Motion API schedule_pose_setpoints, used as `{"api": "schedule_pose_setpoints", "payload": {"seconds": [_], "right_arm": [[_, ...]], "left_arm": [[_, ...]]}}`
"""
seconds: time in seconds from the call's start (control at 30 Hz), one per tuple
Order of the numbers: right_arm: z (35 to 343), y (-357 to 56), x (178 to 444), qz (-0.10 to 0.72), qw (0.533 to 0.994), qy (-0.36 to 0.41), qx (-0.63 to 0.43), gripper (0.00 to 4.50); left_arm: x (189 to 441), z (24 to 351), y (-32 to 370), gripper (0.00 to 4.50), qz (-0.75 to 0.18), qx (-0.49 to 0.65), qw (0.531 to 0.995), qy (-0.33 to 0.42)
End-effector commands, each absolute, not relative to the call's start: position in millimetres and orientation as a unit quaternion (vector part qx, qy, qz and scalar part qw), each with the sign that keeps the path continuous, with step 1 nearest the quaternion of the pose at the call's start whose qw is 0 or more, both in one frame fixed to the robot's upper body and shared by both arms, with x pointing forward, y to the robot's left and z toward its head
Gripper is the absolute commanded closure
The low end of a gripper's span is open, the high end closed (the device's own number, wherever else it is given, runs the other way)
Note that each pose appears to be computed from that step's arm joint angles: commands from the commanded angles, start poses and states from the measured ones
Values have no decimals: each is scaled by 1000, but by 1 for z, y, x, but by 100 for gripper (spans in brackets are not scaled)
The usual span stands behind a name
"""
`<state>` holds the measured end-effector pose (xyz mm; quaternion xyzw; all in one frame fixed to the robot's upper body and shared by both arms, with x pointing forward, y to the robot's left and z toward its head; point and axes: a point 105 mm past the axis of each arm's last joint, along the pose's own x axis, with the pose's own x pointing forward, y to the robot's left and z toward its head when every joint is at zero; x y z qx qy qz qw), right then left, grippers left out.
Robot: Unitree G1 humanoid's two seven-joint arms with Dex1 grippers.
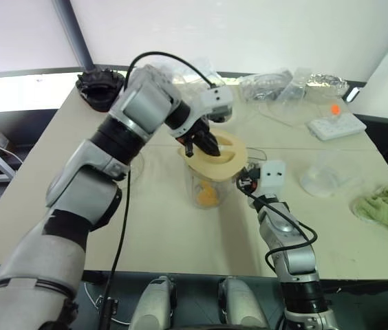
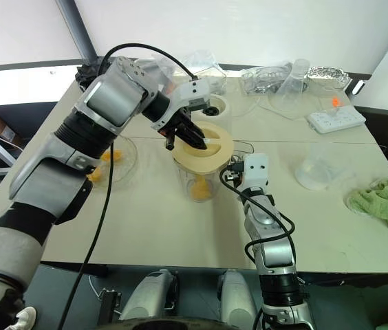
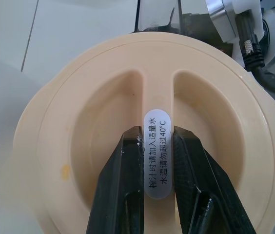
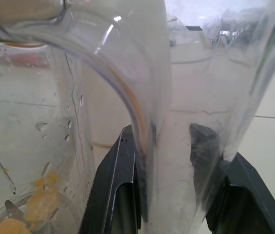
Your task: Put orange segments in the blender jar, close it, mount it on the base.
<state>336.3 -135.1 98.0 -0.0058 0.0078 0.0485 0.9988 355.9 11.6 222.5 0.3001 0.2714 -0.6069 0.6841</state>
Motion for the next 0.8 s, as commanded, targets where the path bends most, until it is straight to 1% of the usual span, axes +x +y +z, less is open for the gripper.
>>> {"api": "schedule_pose_setpoints", "payload": {"seconds": [0.03, 0.17, 0.47, 0.53, 0.57, 0.63, 0.67, 0.73, 0.8], "right_arm": [[96, -138, 332, 45, 999, 4, -16, 355], [96, -137, 333, 48, 999, 4, -18, 355], [96, -137, 334, 52, 998, 5, -20, 355], [96, -137, 334, 54, 998, 5, -21, 355], [96, -137, 334, 55, 998, 6, -21, 355], [96, -136, 335, 57, 998, 6, -21, 355], [96, -136, 334, 57, 998, 6, -22, 355], [95, -136, 334, 59, 998, 6, -22, 355], [94, -135, 332, 60, 998, 8, -22, 355]], "left_arm": [[374, 187, 47, 424, -505, 296, 731, 350], [371, 188, 46, 424, -507, 293, 732, 349], [369, 201, 39, 424, -527, 300, 741, 288], [370, 204, 37, 320, -530, 298, 747, 269], [370, 207, 37, 281, -530, 303, 750, 254], [368, 216, 32, 178, -545, 277, 759, 224], [366, 221, 30, 134, -554, 264, 761, 211], [363, 243, 26, 134, -578, 244, 766, 143], [365, 268, 29, 134, -584, 201, 780, 103]]}}
